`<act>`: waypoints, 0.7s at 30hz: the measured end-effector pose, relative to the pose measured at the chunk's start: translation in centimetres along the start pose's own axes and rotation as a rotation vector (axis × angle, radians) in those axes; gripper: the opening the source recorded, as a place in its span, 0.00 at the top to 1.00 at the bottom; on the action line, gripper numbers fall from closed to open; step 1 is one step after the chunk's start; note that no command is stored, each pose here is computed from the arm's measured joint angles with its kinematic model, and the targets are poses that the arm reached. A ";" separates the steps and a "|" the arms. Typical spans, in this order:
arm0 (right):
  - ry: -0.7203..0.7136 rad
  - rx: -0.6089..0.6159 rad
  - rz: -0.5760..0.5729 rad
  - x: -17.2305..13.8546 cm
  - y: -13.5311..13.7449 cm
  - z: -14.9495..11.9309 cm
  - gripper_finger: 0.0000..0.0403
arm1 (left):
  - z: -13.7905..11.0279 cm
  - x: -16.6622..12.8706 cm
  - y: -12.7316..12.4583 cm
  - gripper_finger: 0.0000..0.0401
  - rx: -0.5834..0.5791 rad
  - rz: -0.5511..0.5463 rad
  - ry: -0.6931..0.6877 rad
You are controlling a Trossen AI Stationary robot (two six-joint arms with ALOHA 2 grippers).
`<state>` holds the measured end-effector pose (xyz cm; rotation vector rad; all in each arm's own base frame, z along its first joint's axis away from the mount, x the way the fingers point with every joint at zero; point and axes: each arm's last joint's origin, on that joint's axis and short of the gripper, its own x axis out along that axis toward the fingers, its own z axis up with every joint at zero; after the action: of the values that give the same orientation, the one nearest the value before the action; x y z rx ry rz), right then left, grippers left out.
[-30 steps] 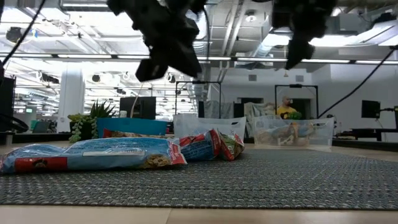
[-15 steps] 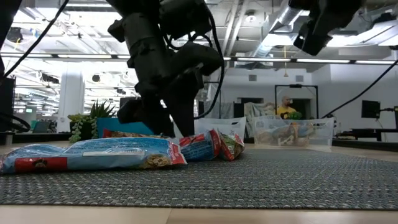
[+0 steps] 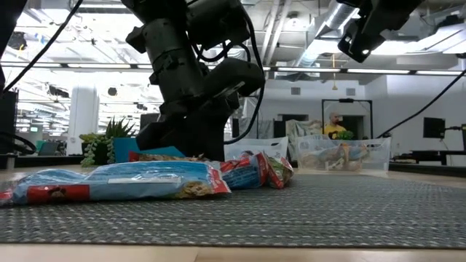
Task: Pick and place Granola Bars by type
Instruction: Put the red granola bar into the blue bin
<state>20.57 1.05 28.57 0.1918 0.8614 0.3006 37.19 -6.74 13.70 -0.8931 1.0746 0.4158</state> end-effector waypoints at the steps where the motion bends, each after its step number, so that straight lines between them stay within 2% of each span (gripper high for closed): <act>1: -0.004 -0.005 0.001 0.0 0.0 0.0 0.68 | 0.0 -0.1 -0.1 0.96 0.000 -0.009 -0.002; 6: -0.041 -0.049 0.050 -0.1 0.0 0.4 0.69 | 0.6 -1.1 -0.4 0.99 -0.026 -0.013 -0.028; 9: -0.097 -0.065 0.105 -0.3 -0.3 0.9 0.69 | 1.9 -2.6 -1.1 0.99 -0.043 -0.046 -0.093; 12: -0.161 -0.070 0.113 -0.6 -0.9 1.5 0.69 | 3.2 -4.6 -1.4 1.00 -0.062 -0.039 -0.162; 18: -0.280 -0.080 0.057 -1.3 -2.1 2.6 0.69 | 5.7 -10.5 -0.2 1.00 -0.118 0.128 -0.300; 21: -0.343 -0.086 -0.036 -1.7 -2.8 3.1 0.69 | 6.7 -13.7 1.5 1.00 -0.162 0.226 -0.376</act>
<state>22.41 -2.26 30.97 0.1423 0.5112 0.2607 33.93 1.12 26.45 -0.7972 0.8030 0.8344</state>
